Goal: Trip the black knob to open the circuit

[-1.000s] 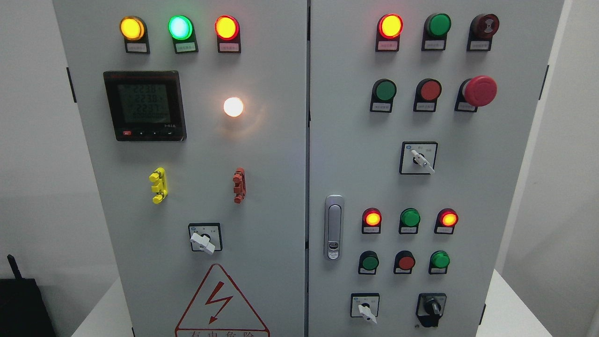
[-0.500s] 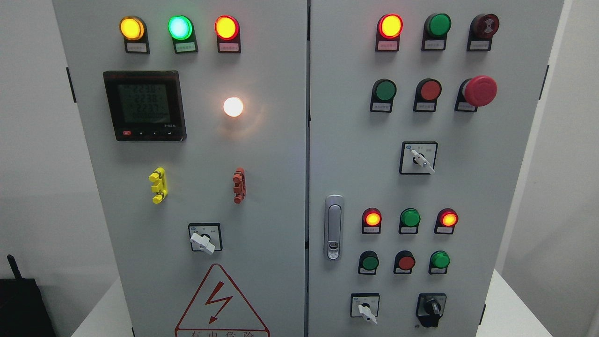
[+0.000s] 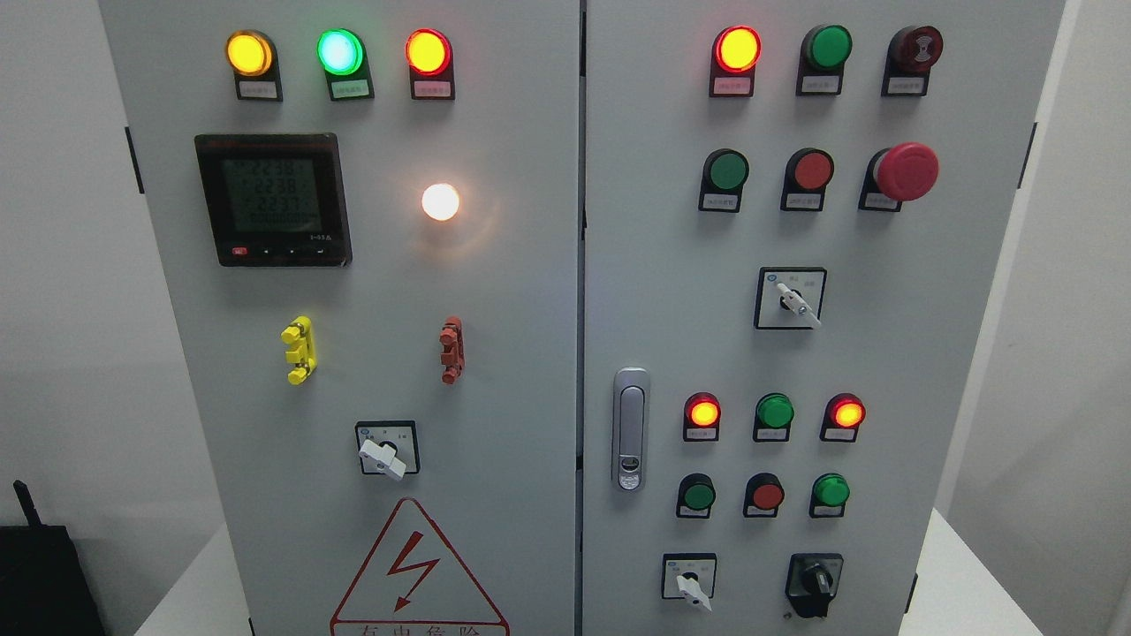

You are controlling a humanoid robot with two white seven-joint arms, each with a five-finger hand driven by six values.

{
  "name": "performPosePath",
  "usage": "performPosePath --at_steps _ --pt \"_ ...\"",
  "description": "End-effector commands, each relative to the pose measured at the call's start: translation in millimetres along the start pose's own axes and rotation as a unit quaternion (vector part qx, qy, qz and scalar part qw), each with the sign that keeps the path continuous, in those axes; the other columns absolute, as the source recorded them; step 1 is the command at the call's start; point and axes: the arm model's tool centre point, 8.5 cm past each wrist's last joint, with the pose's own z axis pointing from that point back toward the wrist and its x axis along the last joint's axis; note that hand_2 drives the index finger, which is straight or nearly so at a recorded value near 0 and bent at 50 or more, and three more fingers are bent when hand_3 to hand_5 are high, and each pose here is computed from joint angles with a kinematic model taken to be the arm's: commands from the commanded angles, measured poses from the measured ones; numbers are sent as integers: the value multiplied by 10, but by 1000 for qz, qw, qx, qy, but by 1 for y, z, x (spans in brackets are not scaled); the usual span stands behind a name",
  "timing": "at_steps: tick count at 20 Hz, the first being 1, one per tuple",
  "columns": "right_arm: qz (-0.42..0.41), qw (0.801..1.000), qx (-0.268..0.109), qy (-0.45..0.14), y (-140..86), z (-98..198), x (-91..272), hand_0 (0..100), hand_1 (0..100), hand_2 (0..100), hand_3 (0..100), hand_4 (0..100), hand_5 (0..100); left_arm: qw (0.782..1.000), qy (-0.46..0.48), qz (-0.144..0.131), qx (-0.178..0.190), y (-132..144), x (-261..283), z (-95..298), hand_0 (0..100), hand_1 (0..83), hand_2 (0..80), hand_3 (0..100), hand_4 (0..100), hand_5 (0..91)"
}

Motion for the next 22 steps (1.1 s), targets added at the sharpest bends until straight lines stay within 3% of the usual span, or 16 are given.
performPosePath --at_steps 1,22 --pt "3 1000 4 -24 1 -10 15 0 0 0 1000 1000 999 1000 2 -11 0 0 0 0 120 389 0 0 0 0" --pt "3 999 23 -24 10 -25 19 0 0 0 1000 1000 1000 1000 2 -11 0 0 0 0 120 389 0 0 0 0"
